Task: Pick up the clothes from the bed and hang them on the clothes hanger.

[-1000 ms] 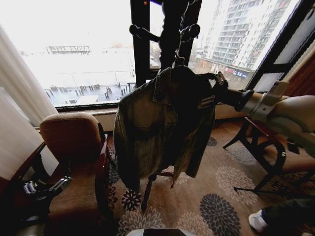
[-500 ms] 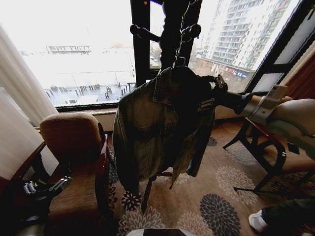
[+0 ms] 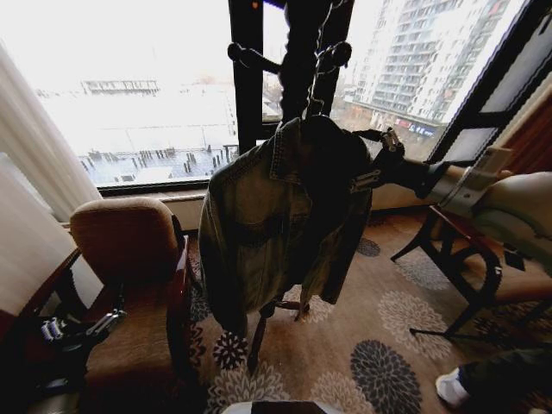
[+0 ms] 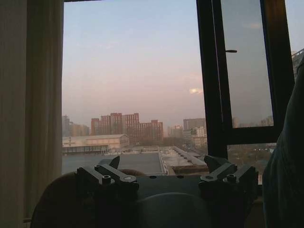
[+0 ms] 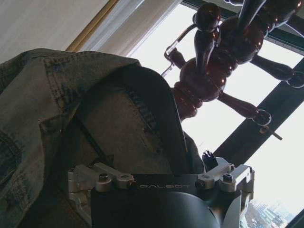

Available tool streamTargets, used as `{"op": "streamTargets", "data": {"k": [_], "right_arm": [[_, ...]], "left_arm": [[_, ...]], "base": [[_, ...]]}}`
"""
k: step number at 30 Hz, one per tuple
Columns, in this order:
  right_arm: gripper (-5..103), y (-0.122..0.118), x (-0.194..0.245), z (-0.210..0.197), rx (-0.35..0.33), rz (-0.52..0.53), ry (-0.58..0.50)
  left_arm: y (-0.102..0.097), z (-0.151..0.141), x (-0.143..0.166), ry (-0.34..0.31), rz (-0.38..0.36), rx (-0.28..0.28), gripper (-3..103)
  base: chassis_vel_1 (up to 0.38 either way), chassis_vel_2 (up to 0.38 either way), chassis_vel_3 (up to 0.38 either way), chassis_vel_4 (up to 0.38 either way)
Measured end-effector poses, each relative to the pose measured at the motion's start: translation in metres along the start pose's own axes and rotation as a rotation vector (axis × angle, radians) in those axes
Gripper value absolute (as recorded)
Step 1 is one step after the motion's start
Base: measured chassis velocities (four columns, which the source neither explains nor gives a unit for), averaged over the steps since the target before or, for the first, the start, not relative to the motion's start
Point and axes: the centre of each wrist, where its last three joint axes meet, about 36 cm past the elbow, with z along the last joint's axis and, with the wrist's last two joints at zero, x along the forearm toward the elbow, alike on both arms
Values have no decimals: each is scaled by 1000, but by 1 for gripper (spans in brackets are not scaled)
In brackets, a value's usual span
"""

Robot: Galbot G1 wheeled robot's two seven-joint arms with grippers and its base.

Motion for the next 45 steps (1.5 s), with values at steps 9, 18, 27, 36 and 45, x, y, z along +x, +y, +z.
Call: {"op": "streamTargets", "data": {"k": [9, 18, 27, 36, 45], "right_arm": [[100, -4, 12, -10, 24, 18, 15], [100, -8, 29, -32, 44, 86, 41], [100, -23, 70, -37, 17, 228, 133], [100, 9, 130, -16, -112, 394, 131], [100, 47, 169, 13, -251, 575, 79]], "left_arm": [[0, 0, 0, 0, 0, 0, 100], [0, 0, 0, 0, 0, 0, 100], [0, 0, 0, 0, 0, 0, 100], [0, 0, 0, 0, 0, 0, 100], [0, 0, 0, 0, 0, 0, 100]], "base": [[0, 0, 0, 0], [0, 0, 0, 0], [0, 0, 0, 0], [0, 0, 0, 0], [0, 0, 0, 0]]}}
